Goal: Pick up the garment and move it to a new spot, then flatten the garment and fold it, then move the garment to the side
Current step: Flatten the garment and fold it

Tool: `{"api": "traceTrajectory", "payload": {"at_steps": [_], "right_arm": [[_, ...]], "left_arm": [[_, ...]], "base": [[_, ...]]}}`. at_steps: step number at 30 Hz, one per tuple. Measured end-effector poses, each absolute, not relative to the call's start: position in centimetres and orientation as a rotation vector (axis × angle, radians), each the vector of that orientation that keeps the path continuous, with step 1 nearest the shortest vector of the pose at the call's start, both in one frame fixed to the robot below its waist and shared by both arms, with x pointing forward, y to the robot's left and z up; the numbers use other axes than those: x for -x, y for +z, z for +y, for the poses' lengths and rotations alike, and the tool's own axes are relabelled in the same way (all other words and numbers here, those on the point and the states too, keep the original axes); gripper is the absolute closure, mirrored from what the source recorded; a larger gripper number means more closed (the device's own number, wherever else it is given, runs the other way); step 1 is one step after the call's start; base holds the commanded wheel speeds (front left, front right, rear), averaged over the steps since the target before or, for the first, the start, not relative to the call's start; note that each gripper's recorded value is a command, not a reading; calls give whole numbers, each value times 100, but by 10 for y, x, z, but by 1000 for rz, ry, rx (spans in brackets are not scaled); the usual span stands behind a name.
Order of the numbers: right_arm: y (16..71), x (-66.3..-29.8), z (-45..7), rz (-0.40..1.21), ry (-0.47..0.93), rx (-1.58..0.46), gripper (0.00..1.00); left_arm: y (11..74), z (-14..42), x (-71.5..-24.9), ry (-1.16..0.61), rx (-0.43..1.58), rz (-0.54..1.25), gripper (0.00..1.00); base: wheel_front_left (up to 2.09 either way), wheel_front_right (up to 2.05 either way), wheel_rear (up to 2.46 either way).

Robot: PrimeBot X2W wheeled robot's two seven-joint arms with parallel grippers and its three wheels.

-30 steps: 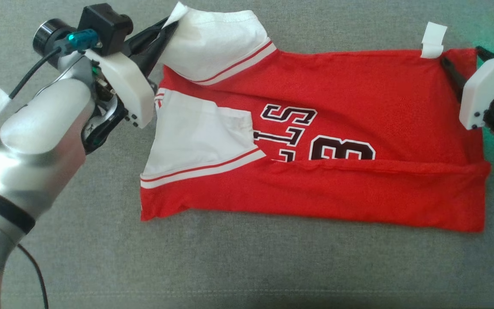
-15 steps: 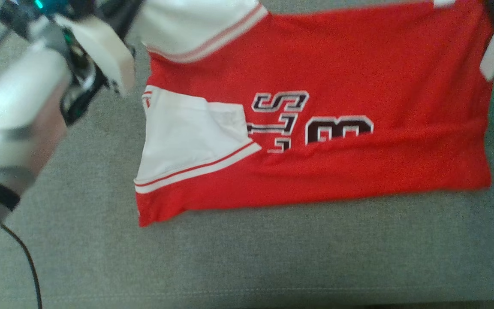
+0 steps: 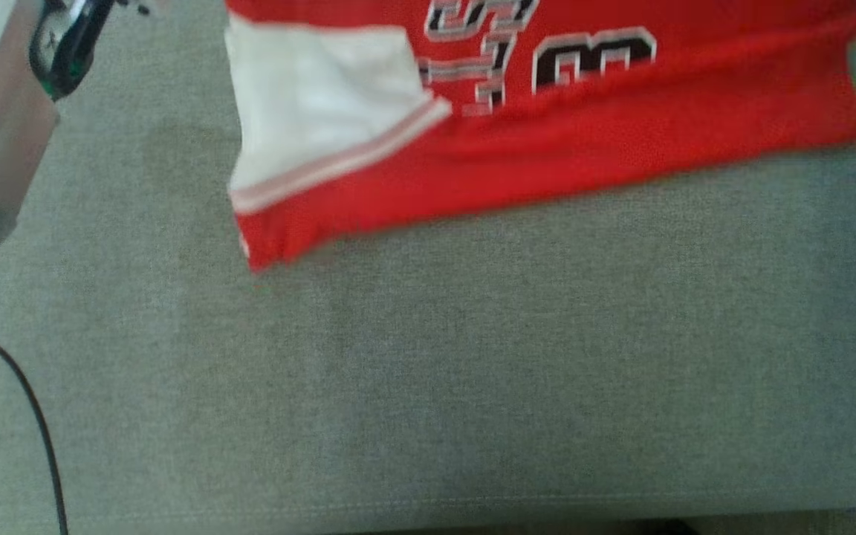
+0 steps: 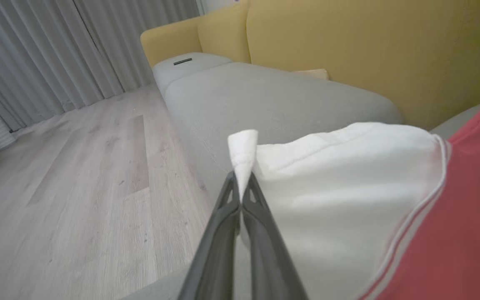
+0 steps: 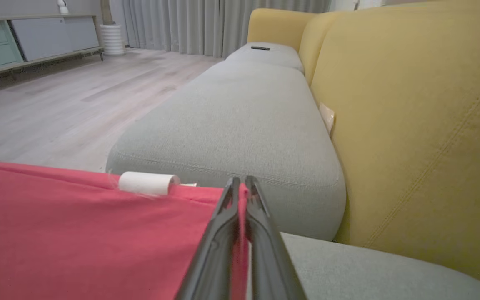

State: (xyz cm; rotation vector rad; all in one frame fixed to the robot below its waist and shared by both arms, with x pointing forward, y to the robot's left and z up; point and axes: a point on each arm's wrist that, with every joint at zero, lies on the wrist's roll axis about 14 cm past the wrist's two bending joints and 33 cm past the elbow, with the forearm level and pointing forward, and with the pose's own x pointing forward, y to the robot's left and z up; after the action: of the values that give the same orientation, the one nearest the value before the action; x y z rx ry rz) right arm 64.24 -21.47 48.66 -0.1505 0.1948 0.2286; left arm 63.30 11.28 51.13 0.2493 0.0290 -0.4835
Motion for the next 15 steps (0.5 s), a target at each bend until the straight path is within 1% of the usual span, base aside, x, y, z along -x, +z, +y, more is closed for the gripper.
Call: {"api": "traceTrajectory", "payload": {"at_steps": [2, 4, 6, 10, 15], "right_arm": [[494, -648, -216, 155, 221, 151, 100], [493, -649, -215, 149, 218, 146, 100], [487, -646, -212, 168, 224, 155, 100], [483, -639, -210, 190, 232, 157, 100], [460, -615, -205, 275, 267, 137, 100]], "left_arm": [[520, 113, -637, -466, -249, -5, 100], [526, 112, -637, -464, -252, -27, 100], [528, 110, -633, -471, -254, -36, 100], [510, 111, -615, -501, -269, 8, 100], [499, 110, -591, -542, -283, 38, 100]], "base": [[0, 0, 0], [0, 0, 0], [0, 0, 0], [0, 0, 0], [0, 0, 0]]}}
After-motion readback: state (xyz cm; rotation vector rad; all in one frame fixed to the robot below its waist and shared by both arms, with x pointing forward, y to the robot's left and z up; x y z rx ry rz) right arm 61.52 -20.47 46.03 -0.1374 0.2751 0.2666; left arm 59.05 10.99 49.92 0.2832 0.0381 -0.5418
